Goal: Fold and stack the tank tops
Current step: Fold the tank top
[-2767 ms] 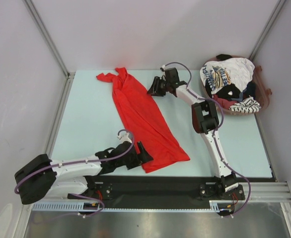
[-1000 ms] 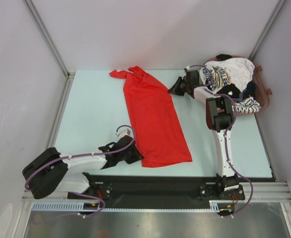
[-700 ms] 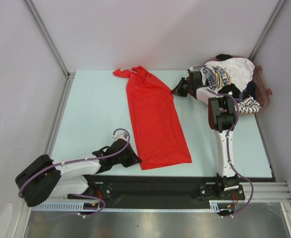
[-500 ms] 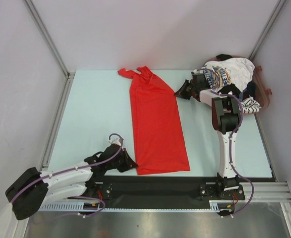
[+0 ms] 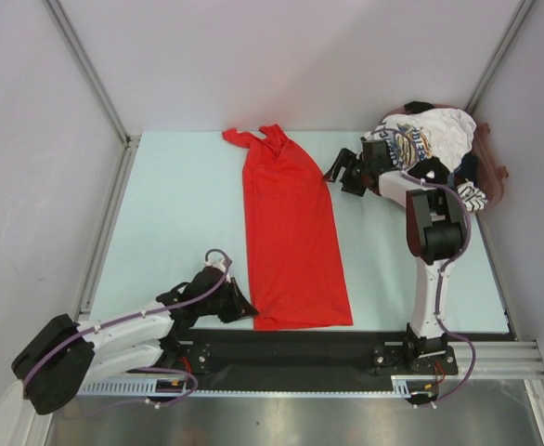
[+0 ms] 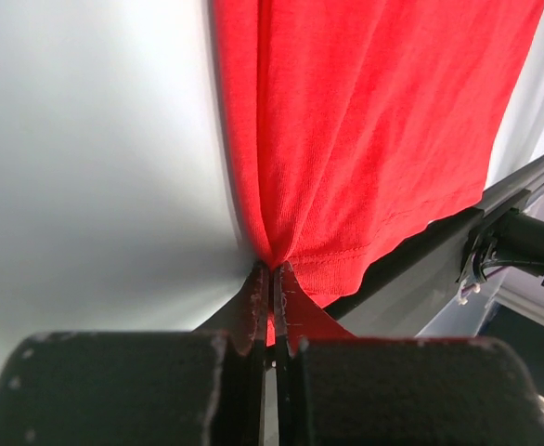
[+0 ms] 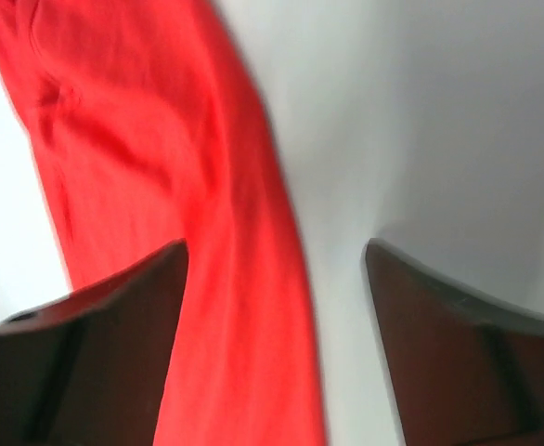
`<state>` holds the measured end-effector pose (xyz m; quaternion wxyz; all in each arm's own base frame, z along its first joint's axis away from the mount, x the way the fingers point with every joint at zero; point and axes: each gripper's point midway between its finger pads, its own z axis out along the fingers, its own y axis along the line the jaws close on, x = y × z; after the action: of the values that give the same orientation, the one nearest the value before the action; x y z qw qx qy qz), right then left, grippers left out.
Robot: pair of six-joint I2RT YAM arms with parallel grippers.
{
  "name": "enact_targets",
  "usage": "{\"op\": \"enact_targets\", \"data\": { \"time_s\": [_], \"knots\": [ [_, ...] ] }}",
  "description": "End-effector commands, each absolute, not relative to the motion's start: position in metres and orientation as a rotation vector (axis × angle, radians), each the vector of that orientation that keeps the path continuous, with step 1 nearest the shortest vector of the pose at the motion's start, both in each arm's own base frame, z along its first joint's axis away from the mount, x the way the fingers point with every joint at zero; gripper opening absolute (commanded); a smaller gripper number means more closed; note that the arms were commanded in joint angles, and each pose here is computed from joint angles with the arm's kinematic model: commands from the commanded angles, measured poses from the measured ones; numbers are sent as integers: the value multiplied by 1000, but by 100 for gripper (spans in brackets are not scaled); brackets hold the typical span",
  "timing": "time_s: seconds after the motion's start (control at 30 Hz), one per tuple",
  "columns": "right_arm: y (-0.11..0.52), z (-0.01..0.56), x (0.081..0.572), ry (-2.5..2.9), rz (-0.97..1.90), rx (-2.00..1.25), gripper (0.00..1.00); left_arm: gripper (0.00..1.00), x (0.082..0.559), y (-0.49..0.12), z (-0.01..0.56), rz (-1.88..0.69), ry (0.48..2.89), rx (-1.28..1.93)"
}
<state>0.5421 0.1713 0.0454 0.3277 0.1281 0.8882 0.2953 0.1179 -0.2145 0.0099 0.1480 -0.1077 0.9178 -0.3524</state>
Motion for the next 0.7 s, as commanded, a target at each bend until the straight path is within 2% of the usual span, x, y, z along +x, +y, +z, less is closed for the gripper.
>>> {"op": "enact_targets", "data": {
  "time_s": [0.0, 0.03, 0.07, 0.13, 0.23, 0.27, 0.47, 0.53, 0.67],
  "knots": [
    [150, 59, 500, 2379, 611, 329, 84, 0, 107, -193, -13, -846, 2734, -248],
    [147, 78, 491, 2349, 607, 323, 83, 0, 108, -192, -13, -837, 2728, -241],
    [146, 81, 479, 2357, 597, 328, 75, 0, 108, -191, -12, -827, 2729, -239],
    [139, 58, 436, 2442, 538, 359, 65, 0, 111, -190, -9, -826, 2710, -235],
    [140, 72, 387, 2439, 519, 331, 59, 0, 110, -190, -6, -836, 2696, -231],
    [137, 64, 353, 2473, 510, 330, 57, 0, 110, -189, -6, -831, 2700, -232],
    [119, 45, 236, 2572, 465, 300, 56, 0, 110, -192, -3, -848, 2695, -193],
    [121, 61, 219, 2521, 515, 304, 57, 0, 111, -193, -3, -846, 2698, -187],
    [144, 52, 180, 2581, 599, 309, 58, 0, 112, -193, -3, -844, 2689, -177]
  ]
}}
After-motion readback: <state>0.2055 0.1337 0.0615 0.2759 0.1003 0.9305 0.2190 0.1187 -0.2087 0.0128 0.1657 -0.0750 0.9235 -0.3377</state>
